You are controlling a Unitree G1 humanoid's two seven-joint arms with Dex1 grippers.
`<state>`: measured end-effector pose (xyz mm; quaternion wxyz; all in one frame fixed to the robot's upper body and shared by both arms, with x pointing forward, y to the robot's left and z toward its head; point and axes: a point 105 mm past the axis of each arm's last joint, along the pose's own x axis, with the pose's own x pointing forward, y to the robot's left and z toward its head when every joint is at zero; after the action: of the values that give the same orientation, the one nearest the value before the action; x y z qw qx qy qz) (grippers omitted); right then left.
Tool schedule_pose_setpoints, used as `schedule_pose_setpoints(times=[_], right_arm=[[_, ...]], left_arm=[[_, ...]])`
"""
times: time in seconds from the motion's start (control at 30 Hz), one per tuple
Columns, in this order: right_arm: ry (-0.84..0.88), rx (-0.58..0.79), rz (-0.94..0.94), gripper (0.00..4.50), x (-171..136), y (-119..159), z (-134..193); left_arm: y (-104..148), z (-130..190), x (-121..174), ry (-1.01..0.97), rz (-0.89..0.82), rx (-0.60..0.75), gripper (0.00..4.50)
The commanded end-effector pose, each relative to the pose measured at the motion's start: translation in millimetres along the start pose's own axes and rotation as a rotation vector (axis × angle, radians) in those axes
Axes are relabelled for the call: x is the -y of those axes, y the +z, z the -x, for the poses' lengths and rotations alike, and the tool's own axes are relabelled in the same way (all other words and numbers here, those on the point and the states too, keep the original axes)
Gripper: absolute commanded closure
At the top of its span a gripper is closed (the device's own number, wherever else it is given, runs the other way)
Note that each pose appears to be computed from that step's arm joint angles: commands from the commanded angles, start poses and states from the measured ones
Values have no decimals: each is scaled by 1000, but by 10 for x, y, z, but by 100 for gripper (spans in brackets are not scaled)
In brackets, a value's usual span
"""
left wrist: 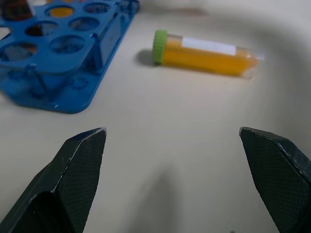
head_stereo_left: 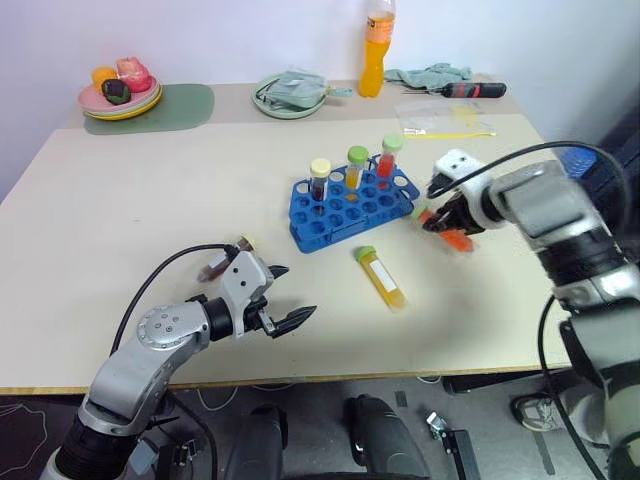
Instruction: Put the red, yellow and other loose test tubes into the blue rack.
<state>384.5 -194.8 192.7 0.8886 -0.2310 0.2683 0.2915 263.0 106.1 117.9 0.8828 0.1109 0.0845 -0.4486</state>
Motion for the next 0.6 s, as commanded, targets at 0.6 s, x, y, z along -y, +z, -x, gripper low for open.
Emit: schedule_pose_setpoints(times=[0.6], right_arm=[[-484, 1052, -577, 373, 38, 594, -174]], left_arm=[[332, -44, -292, 57, -63, 124, 0]])
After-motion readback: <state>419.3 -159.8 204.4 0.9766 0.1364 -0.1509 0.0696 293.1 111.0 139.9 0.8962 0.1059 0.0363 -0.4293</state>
